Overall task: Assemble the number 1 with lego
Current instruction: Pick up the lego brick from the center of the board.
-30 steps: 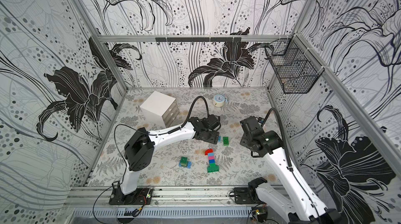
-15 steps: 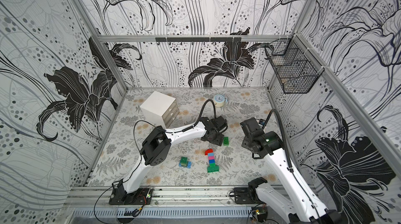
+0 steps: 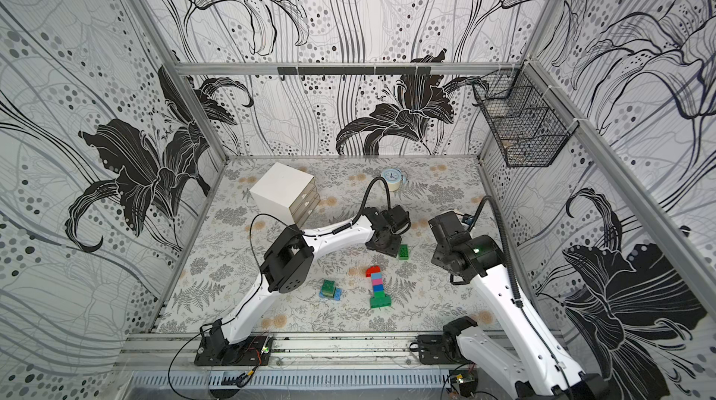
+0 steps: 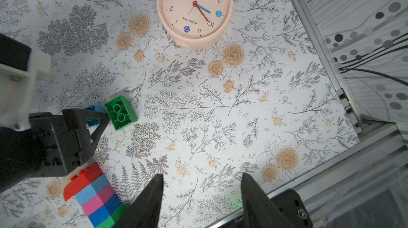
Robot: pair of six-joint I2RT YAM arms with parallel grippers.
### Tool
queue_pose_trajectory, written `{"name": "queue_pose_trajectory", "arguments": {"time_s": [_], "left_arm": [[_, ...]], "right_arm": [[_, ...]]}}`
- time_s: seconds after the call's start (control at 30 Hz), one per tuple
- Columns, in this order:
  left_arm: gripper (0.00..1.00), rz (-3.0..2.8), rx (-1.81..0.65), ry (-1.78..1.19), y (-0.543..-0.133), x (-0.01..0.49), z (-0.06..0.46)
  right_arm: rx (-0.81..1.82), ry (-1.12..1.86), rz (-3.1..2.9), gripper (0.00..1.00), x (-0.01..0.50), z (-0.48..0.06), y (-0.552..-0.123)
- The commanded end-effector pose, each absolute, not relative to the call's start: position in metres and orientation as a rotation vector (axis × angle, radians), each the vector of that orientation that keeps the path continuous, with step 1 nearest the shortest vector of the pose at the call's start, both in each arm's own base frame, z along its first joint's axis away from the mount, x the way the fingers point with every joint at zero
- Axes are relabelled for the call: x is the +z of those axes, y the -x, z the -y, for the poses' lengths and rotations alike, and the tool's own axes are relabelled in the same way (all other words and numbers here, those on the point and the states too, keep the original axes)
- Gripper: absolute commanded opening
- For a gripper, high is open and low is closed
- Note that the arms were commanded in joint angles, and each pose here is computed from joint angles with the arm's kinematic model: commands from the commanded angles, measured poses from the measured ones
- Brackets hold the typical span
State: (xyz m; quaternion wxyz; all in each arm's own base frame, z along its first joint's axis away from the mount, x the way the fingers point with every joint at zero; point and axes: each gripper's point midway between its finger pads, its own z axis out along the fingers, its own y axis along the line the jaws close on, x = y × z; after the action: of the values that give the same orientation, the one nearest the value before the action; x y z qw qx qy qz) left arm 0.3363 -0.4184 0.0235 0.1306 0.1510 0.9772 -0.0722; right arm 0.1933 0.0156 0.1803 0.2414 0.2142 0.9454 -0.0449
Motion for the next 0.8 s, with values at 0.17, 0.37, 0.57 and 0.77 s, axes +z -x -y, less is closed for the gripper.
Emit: {"name": "queue_pose_trajectory", "arguments": {"time_s": [0.17,0.37,0.57,0.77], "left_arm": [[0.42,-2.826,-0.208,-0.448,-0.345,0.016,0.421],[0.32,-2.793,-0.25,-0.433,-0.351,0.023,0.421],[0.22,-2.718,-0.387,-0.387,-0.361,0.048,0.42],[0.15,-2.606,-0.641,-0.299,-0.366,0.105,0.402]], "right_arm": [[-0.145,-0.579,-2.626,0.59,0.173,-0.015,-0.188],[-0.098,-0.536,-2.641,0.59,0.17,-0.023,-0.192],[0.002,-0.41,-2.643,0.59,0.175,-0.037,-0.199],[0.206,-0.217,-2.513,0.59,0.196,-0.064,-0.219]]}}
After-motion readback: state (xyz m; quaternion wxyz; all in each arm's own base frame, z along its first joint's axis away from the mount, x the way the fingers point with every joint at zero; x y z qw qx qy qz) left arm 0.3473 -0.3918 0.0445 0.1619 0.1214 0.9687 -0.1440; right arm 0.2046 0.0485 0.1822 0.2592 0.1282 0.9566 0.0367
